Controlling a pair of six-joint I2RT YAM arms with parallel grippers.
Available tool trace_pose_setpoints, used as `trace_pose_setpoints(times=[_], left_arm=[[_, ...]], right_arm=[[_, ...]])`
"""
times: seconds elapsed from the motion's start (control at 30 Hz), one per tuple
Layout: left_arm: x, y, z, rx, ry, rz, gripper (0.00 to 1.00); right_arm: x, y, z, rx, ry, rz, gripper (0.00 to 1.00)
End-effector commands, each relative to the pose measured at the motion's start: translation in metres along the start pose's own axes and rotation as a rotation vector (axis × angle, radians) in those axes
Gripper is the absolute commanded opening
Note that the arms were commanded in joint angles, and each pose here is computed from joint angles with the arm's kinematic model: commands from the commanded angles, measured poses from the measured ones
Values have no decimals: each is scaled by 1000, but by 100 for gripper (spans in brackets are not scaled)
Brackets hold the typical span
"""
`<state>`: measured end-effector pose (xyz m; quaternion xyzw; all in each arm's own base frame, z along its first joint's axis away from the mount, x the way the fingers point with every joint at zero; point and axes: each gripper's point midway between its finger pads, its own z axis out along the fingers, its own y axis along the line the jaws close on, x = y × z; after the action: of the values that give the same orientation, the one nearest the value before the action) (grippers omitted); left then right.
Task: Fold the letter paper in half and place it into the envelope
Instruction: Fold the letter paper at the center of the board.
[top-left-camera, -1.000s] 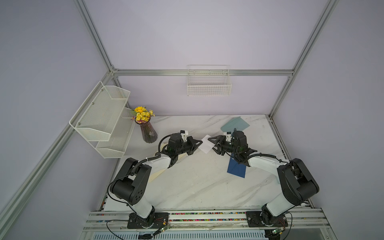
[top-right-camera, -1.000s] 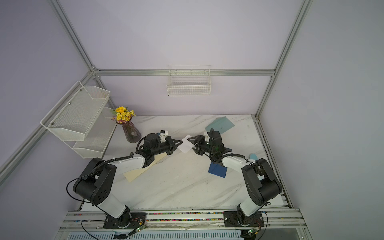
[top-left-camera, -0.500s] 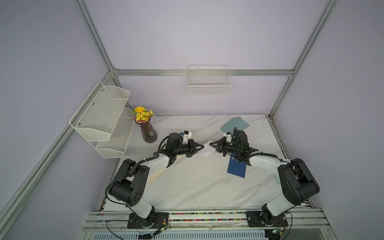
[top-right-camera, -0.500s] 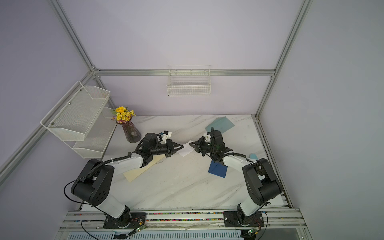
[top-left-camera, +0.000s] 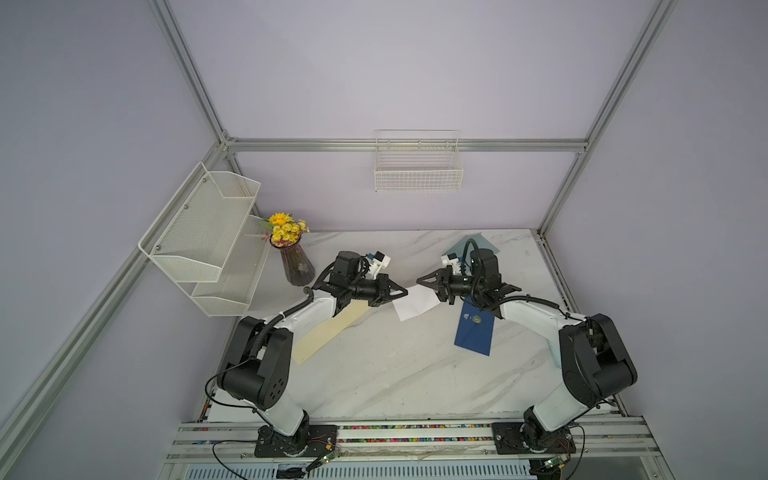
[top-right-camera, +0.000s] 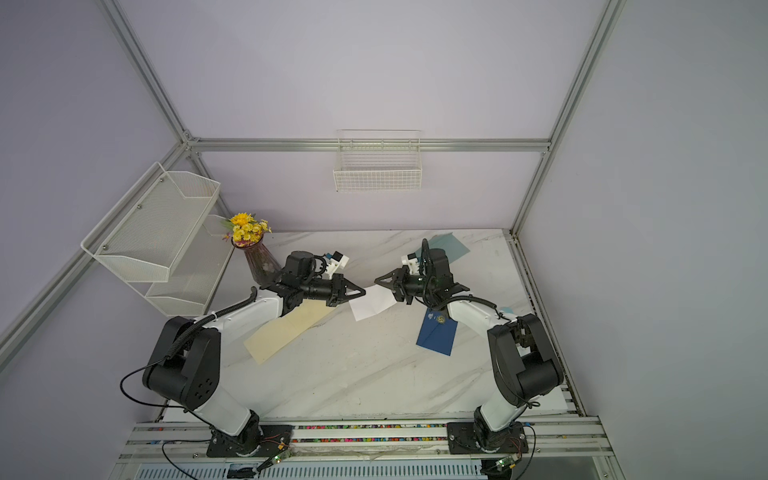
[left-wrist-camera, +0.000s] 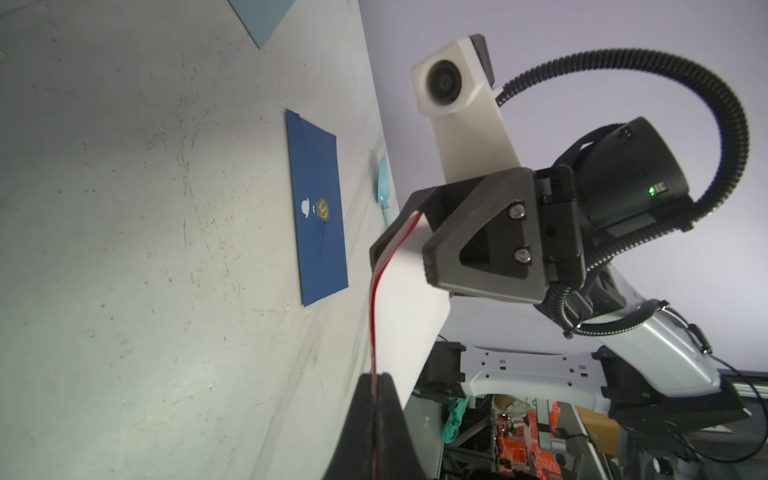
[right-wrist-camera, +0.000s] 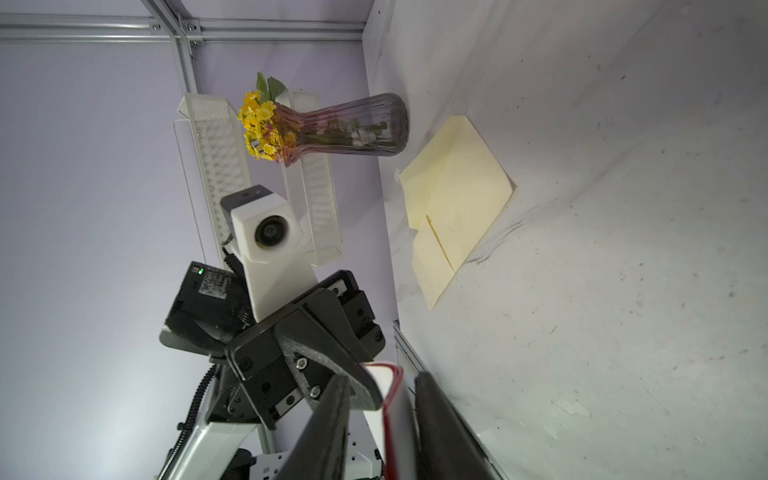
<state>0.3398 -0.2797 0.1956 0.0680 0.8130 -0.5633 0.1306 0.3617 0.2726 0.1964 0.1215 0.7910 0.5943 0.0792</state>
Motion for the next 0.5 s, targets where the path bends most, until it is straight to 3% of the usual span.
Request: trace_pose_setpoints(times=[0.0,0.07,0.13,0.17,0.27,0.3,0.37,0.47], left_arm=[[10,-3,-1,13,79,70,1],[8,-3,-3,-2,79,77,2],[5,-1,-5,-16,65,76,9],[3,1,-5,-24,51,67,20],[-6,5,-6,-31,-28,13,71],[-9,6,-7,-33,-65,-14,82],[-16,11,-10,-41,-151,-68,96],[-25,12,-22,-32,-298,-160,99]], right_arm=[[9,-6,5,5,72,17,13],[9,-8,5,6,82,18,0],[9,-8,6,9,81,22,0],[6,-8,5,11,69,21,0],[-2,-7,4,22,17,24,0],[-5,-7,4,23,-4,31,0],[-15,-7,3,13,-66,53,0],[-30,-8,-1,-3,-174,108,0]])
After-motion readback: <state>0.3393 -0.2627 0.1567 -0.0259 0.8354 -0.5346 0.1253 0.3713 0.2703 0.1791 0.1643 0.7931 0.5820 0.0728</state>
